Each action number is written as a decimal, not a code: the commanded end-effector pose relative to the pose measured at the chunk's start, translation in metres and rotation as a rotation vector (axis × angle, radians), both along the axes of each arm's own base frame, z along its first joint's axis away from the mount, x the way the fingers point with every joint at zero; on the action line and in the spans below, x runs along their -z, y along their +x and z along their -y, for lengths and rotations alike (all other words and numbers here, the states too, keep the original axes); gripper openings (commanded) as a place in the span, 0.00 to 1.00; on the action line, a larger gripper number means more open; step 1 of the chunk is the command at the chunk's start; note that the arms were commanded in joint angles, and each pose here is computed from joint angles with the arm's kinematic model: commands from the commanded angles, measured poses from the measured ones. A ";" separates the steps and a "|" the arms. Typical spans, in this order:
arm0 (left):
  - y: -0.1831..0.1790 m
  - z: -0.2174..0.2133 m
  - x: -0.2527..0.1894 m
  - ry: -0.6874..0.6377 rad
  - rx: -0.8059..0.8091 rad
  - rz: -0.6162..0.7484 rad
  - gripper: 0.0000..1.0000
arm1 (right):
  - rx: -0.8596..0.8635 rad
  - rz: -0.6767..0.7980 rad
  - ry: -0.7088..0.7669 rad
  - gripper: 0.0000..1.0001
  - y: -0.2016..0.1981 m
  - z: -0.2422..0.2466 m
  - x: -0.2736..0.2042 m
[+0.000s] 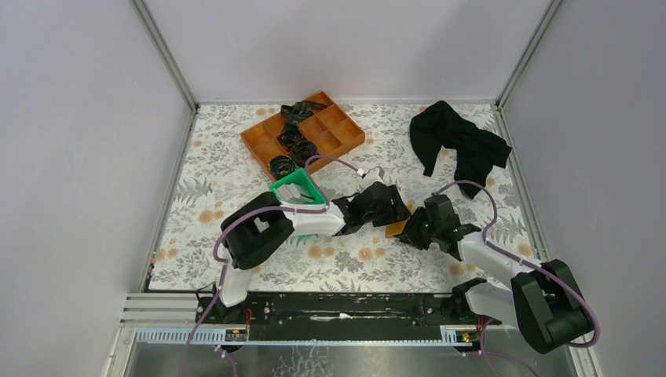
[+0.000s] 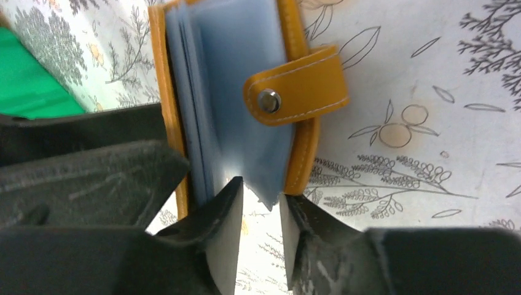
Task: Put the credit cards into the card holder
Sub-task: Close the card holder at the center of the board.
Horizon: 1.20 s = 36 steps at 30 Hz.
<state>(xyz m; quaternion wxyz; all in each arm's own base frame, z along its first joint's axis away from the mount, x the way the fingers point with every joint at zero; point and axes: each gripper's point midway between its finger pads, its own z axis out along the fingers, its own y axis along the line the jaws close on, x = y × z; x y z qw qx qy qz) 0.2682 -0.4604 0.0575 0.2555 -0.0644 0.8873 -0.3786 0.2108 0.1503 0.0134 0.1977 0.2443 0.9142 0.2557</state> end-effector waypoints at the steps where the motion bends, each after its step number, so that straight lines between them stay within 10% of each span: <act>1: -0.019 -0.007 0.034 0.082 -0.006 -0.113 0.66 | -0.049 -0.018 -0.055 0.40 -0.013 0.004 0.001; 36: -0.019 -0.042 0.049 0.120 -0.077 -0.184 0.67 | -0.009 0.138 -0.377 0.50 0.028 0.051 -0.033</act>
